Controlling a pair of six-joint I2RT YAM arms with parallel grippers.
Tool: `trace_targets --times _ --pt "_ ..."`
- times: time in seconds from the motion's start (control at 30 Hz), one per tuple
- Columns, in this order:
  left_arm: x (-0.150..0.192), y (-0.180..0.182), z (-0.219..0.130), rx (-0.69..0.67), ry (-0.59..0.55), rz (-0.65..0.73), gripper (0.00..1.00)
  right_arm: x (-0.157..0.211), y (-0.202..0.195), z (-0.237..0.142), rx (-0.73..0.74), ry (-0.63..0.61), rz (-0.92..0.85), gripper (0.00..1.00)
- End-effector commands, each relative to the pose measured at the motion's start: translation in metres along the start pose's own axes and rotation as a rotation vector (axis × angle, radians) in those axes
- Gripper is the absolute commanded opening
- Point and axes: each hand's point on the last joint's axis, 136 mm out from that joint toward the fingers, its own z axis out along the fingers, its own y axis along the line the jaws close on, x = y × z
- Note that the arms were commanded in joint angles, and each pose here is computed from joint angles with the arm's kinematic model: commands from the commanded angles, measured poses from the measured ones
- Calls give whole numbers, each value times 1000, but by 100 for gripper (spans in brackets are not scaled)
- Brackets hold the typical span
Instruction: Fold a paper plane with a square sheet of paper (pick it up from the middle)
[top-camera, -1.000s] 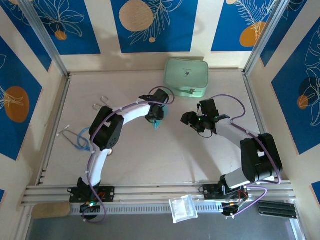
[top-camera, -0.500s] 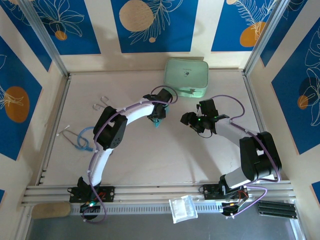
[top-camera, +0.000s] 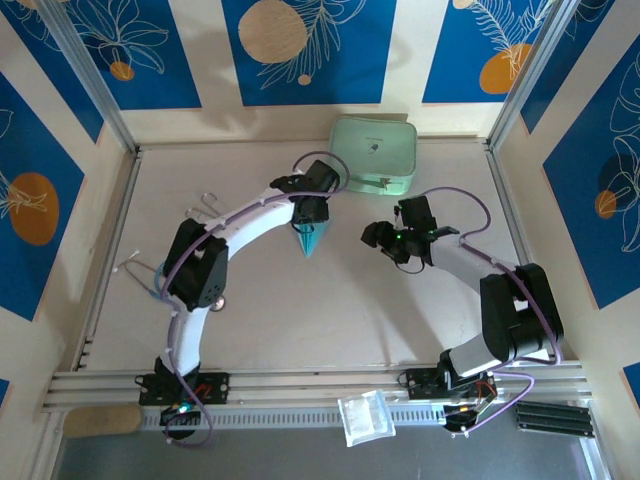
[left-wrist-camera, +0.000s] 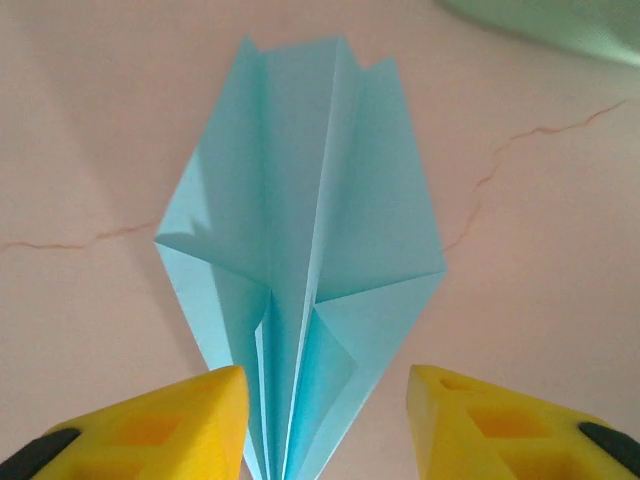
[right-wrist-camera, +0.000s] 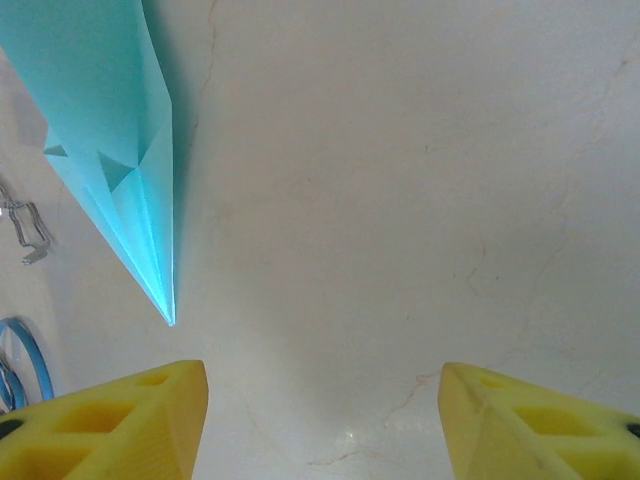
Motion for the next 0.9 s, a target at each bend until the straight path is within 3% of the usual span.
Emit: trace_targets --times 0.0,0.1,0.2,0.37,0.47,0.7,0.87 --pt "-19 11 -32 -7 -81 -29 48 -21 15 -22 6 -74 -55 66" --pt "-40 25 -66 -4 -180 -47 52 -40 24 -41 33 -152 -126 71" --pt "-51 55 -94 -24 -269 -75 61 -61 29 -63 83 -253 -227 82" --pt "-49 134 -120 -146 -400 -131 87 -94 24 -96 205 -448 -347 100" --pt "-36 189 -129 -283 -483 -154 100 -112 5 -111 304 -566 -356 99" --pt "3 287 -124 -460 -601 -148 99 -124 -67 -114 453 -682 -273 99" --pt "11 301 -95 -458 -617 18 99 -122 -99 -100 469 -727 -303 99"
